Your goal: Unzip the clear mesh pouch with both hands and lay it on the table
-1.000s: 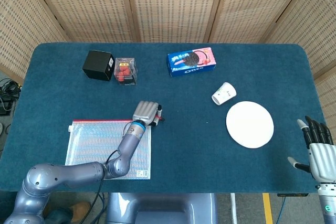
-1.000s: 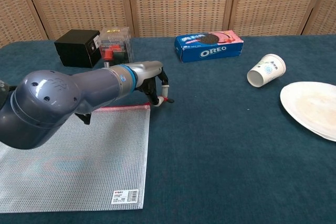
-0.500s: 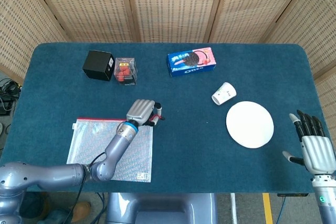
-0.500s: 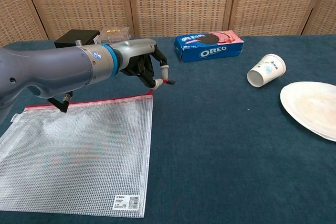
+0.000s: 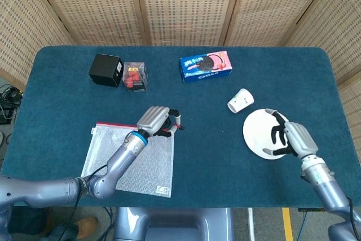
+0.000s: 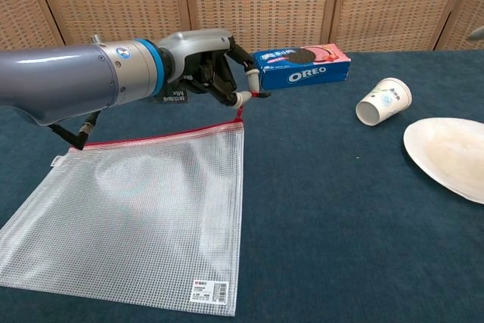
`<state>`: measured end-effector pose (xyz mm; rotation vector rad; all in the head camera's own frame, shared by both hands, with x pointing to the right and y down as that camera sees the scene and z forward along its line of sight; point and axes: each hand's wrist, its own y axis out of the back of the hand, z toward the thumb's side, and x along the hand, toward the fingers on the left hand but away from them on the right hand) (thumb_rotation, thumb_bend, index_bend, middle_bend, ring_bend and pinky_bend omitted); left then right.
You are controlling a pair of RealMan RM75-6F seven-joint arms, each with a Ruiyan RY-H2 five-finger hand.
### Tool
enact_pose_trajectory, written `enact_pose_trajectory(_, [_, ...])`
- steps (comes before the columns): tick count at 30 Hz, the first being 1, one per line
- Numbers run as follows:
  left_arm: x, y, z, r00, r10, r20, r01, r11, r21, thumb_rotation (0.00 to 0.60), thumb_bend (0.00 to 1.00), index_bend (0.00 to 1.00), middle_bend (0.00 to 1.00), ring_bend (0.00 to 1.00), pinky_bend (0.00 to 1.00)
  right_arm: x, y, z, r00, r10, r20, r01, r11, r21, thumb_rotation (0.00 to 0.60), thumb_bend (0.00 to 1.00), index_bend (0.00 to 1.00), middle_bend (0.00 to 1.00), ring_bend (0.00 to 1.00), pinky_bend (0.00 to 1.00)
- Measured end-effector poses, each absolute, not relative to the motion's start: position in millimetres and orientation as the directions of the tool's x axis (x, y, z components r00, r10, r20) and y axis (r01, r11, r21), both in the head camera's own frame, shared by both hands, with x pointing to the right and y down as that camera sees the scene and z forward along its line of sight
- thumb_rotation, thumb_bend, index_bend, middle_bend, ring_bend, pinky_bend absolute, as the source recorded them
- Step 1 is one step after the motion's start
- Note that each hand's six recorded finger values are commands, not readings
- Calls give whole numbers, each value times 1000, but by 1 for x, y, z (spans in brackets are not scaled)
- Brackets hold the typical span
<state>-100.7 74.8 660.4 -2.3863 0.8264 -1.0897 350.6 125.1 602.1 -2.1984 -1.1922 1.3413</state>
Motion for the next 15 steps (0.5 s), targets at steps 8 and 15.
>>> enact_pose_trajectory(8, [-103, 65, 646, 531, -689, 492, -395, -716, -576, 600, 534, 763, 1000, 975, 1000, 282, 113, 641, 322, 566, -759, 595, -745, -303, 600, 0, 235, 807, 837, 1000])
enact_pose_trajectory(15, [-110, 62, 635, 541, -696, 472, -398, -706, -586, 600, 544, 763, 1000, 975, 1000, 223, 107, 664, 399, 455, -796, 646, -756, -109, 600, 0, 266, 815, 839, 1000])
